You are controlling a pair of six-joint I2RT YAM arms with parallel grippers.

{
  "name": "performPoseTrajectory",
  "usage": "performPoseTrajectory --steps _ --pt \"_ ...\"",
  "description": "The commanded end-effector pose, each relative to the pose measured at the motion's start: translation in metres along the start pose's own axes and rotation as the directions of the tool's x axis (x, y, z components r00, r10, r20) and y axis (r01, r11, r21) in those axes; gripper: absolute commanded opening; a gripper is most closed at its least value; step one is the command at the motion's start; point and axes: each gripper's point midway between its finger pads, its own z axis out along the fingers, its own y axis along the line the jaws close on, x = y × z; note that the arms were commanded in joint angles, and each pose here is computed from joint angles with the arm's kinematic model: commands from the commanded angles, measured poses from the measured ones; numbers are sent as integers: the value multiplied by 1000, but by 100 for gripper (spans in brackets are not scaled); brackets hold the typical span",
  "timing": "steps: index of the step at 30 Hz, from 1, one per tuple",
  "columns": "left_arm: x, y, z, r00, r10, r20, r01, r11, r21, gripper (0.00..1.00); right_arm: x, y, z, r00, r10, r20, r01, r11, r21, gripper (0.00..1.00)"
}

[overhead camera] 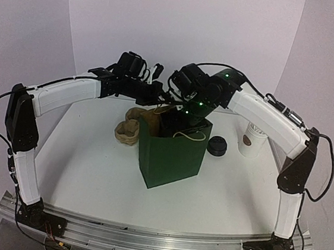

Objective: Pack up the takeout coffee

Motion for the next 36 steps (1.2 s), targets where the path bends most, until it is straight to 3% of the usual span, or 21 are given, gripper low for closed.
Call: performPoseTrajectory --steps 1,12,16,21,29,33,36 --pt "-19 -14 -27 996 6 84 -6 1000 -1 0 -26 -19 -40 990 58 128 -61 998 18 98" --pt "-21 -12 -31 995 -4 102 6 1000 -22 0 -62 -50 -85 948 177 265 -173 984 -38 98" --pt "-23 -11 -32 993 -11 115 14 999 -31 0 -73 -78 -106 916 237 323 -237 971 -40 98" --pt "-26 -8 -35 990 -19 137 25 999 -47 0 -75 -135 -135 865 283 414 -335 940 59 98" --pt "-36 4 -51 970 -60 235 89 989 -114 0 -46 -221 -159 789 384 480 -525 827 202 98" --pt "-42 6 -65 950 -93 297 135 983 -127 0 -24 -264 -170 733 442 517 -626 735 261 98" --pt "-37 6 -62 954 -101 284 138 984 -115 0 -10 -290 -175 696 476 538 -682 672 287 96"
